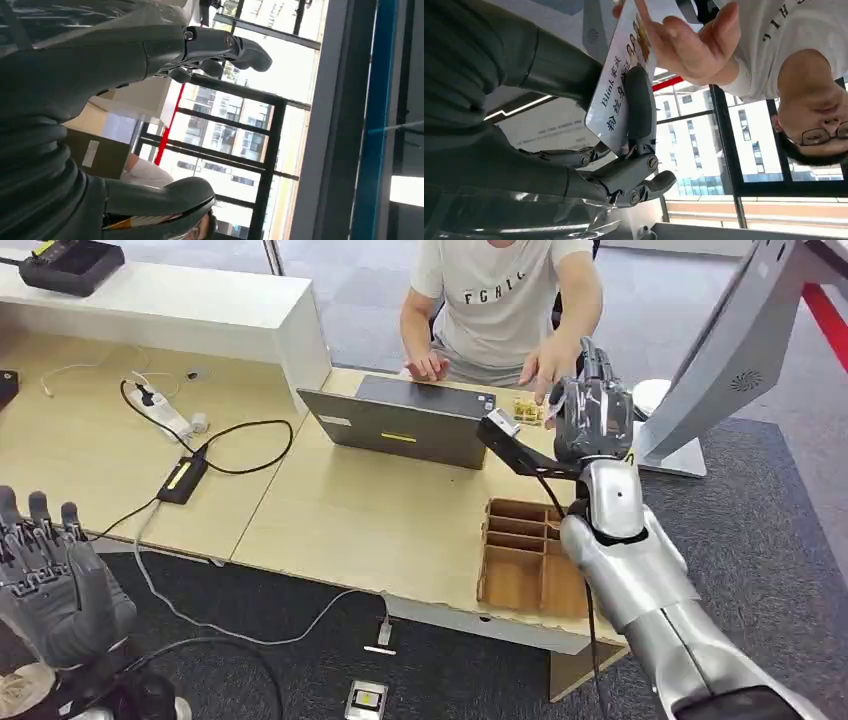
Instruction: Pass the card to the sensor for recognition and then transmit it.
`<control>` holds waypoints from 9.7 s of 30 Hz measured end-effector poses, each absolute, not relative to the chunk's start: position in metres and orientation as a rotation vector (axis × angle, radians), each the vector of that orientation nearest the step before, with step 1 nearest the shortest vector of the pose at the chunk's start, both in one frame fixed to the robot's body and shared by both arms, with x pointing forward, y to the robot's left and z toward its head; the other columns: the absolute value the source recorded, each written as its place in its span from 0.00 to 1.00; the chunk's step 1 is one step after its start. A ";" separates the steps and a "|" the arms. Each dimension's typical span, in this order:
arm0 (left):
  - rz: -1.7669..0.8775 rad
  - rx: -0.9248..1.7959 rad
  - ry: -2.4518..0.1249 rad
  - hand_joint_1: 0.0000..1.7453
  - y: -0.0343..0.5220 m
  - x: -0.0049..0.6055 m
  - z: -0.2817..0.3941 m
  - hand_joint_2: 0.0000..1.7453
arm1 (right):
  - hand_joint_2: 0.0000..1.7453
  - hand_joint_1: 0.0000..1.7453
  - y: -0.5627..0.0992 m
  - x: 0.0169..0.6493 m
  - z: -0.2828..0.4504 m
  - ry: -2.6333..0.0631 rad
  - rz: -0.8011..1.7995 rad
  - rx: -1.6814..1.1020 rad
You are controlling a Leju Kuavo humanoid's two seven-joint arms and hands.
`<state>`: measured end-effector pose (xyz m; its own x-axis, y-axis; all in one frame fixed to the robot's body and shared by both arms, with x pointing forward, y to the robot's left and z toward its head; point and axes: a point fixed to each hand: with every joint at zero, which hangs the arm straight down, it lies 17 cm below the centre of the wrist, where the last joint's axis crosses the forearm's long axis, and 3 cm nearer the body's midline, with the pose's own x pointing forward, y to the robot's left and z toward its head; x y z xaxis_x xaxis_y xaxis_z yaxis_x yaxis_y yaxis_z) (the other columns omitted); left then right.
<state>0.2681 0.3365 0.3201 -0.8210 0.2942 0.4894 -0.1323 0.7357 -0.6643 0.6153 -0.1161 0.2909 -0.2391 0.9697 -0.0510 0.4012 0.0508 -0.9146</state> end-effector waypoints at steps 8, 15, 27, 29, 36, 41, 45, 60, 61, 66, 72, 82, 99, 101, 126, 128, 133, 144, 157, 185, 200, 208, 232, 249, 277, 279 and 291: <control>0.973 -0.105 -2.346 0.00 0.341 0.263 0.318 1.00 | 1.00 1.00 -0.113 0.616 0.273 -1.639 1.225 -1.386; 0.978 -0.119 -2.345 0.00 0.342 0.262 0.317 1.00 | 1.00 1.00 -0.117 0.618 0.264 -1.595 1.251 -1.393; 0.983 -0.110 -2.338 0.00 0.343 0.263 0.316 1.00 | 1.00 0.00 -0.126 0.624 0.270 -1.552 1.263 -1.439; 0.981 -0.110 -2.338 0.00 0.343 0.263 0.317 1.00 | 1.00 0.00 -0.127 0.625 0.273 -1.555 1.260 -1.444; 0.969 -0.121 -2.344 0.00 0.342 0.264 0.318 1.00 | 1.00 0.00 -0.128 0.624 0.302 -1.648 1.199 -1.429; 0.946 -0.139 -2.355 0.00 0.338 0.263 0.320 1.00 | 1.00 0.00 -0.120 0.607 0.305 -1.766 1.104 -1.194; 0.934 -0.147 -2.356 0.00 0.337 0.263 0.319 1.00 | 1.00 0.00 -0.109 0.575 0.299 -1.872 0.954 -0.806; 0.928 -0.136 -2.338 0.00 0.337 0.273 0.317 1.00 | 1.00 0.00 -0.132 0.467 0.240 -1.936 0.867 -0.586; 0.926 -0.138 -2.336 0.00 0.336 0.274 0.318 1.00 | 1.00 0.00 -0.134 0.465 0.238 -1.939 0.870 -0.603; 0.921 -0.122 -2.331 0.00 0.336 0.275 0.318 1.00 | 1.00 0.00 -0.141 0.459 0.242 -1.976 1.007 -0.934; 0.912 -0.110 -2.341 0.00 0.336 0.273 0.320 1.00 | 1.00 0.00 -0.133 0.461 0.222 -1.955 1.112 -1.024; 0.894 -0.101 -2.362 0.00 0.335 0.267 0.325 1.00 | 1.00 0.00 -0.102 0.478 0.173 -1.871 1.283 -1.018; 0.929 -0.007 -2.395 0.00 0.344 0.248 0.337 1.00 | 1.00 0.00 -0.109 0.515 0.143 -1.775 1.283 -1.029; 0.932 -0.002 -2.398 0.00 0.344 0.246 0.338 1.00 | 1.00 0.00 -0.114 0.521 0.149 -1.776 1.266 -1.042; 0.946 -0.061 -2.414 0.00 0.346 0.240 0.340 1.00 | 1.00 0.00 -0.155 0.524 0.124 -1.647 1.258 -1.059; 0.945 -0.066 -2.414 0.00 0.346 0.240 0.339 1.00 | 1.00 0.00 -0.157 0.521 0.119 -1.634 1.260 -1.051; 0.957 -0.083 -2.403 0.00 0.347 0.243 0.336 1.00 | 1.00 0.00 -0.164 0.514 0.110 -1.608 1.256 -1.048; 0.956 -0.113 -2.391 0.00 0.346 0.252 0.331 1.00 | 1.00 0.00 -0.192 0.511 0.116 -1.582 1.217 -1.129; 0.936 -0.123 -2.376 0.00 0.343 0.261 0.326 1.00 | 1.00 0.00 -0.203 0.503 0.119 -1.586 1.196 -1.129; 0.917 -0.186 -2.365 0.00 0.331 0.276 0.326 1.00 | 1.00 0.03 -0.186 0.525 0.139 -1.618 1.200 -1.130; 0.901 -0.186 -2.374 0.00 0.328 0.277 0.327 1.00 | 1.00 1.00 -0.196 0.528 0.102 -1.522 1.250 -1.113; 0.893 -0.181 -2.375 0.00 0.328 0.276 0.327 1.00 | 1.00 1.00 -0.193 0.529 0.090 -1.501 1.264 -1.092; 0.889 -0.173 -2.365 0.00 0.327 0.274 0.323 1.00 | 1.00 1.00 -0.196 0.538 0.093 -1.496 1.247 -1.097; 0.900 -0.166 -2.358 0.00 0.328 0.273 0.322 1.00 | 1.00 1.00 -0.193 0.548 0.145 -1.617 1.122 -1.160; 0.934 -0.088 -2.369 0.00 0.338 0.261 0.326 1.00 | 1.00 1.00 -0.151 0.566 0.266 -1.883 1.026 -1.188; 0.937 -0.089 -2.371 0.00 0.339 0.260 0.327 1.00 | 1.00 1.00 -0.149 0.567 0.269 -1.887 1.024 -1.189; 0.969 -0.086 -2.369 0.00 0.342 0.258 0.326 1.00 | 1.00 1.00 -0.124 0.593 0.306 -1.906 1.031 -1.216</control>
